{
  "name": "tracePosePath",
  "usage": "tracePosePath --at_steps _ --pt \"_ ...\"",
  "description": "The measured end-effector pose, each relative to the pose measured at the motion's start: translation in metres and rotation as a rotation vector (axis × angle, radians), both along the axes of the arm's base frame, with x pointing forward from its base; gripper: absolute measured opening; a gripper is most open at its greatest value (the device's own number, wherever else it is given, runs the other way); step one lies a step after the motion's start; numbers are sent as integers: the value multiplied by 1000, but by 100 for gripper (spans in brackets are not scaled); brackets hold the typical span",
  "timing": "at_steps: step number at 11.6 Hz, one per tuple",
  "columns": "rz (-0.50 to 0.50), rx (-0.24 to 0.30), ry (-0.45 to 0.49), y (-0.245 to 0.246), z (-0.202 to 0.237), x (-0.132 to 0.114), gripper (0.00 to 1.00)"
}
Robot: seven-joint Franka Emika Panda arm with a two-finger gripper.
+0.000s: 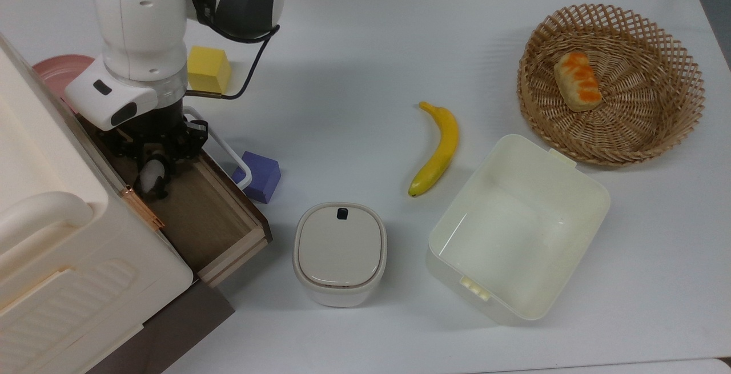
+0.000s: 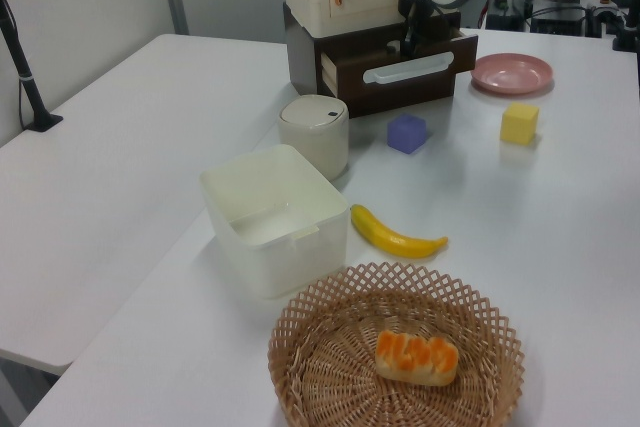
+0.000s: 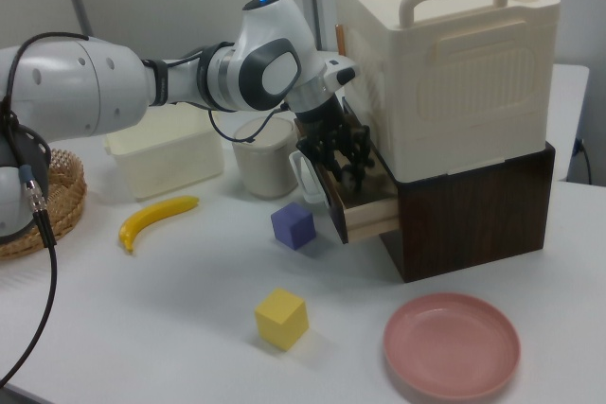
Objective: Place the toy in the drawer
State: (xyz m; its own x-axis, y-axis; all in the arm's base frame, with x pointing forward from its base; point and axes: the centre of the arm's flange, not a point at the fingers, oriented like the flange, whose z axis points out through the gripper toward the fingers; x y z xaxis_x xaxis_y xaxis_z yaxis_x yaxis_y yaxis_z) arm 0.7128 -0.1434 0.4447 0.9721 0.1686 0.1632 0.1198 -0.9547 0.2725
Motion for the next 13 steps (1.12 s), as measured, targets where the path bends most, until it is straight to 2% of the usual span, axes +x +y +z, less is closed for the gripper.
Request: tracePosePath --at_steps 3,6,10,12,13 --pt "-18 8 -9 1 3 -1 81" --pt "-44 14 -65 9 32 -1 81" --pt "-67 55 -112 62 92 -14 81" --pt "-76 99 -107 87 119 -26 82" --pt "-79 124 -89 97 132 -35 86"
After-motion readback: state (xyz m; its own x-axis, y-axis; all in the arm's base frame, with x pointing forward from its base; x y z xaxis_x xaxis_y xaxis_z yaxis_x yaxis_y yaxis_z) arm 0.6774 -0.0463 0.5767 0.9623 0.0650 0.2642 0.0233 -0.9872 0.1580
